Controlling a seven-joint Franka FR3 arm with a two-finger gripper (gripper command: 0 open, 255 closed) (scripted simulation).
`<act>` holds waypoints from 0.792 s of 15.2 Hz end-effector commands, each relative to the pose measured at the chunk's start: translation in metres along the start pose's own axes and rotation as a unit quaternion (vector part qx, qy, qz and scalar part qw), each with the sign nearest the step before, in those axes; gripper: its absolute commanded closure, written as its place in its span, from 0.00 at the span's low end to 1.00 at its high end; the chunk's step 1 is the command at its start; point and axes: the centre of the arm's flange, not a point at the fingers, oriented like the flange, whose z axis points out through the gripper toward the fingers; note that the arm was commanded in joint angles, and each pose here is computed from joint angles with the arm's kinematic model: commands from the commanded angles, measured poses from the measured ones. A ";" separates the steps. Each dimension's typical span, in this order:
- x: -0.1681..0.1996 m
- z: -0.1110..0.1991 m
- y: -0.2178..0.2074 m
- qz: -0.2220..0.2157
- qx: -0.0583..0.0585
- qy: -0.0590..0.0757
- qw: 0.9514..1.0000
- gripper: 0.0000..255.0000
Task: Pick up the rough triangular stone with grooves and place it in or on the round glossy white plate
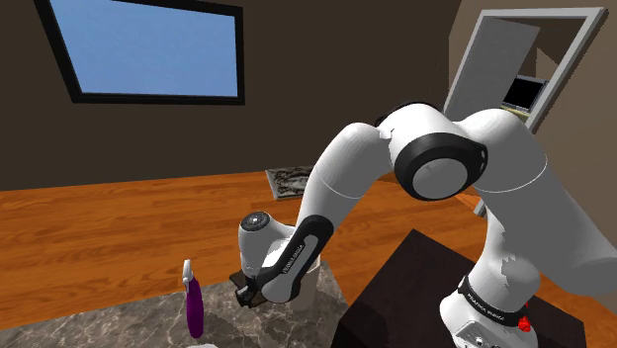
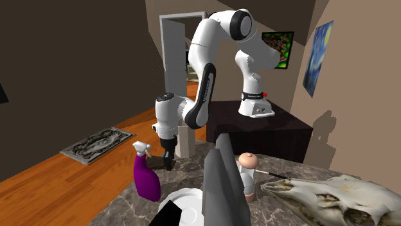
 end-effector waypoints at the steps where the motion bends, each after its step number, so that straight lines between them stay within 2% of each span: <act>1: 0.000 0.000 0.000 0.000 0.000 0.000 1.000 1.00; 9: 0.000 0.000 0.000 0.000 0.000 0.000 1.000 1.00; 12: 0.000 -0.016 0.001 0.000 0.000 0.000 1.000 1.00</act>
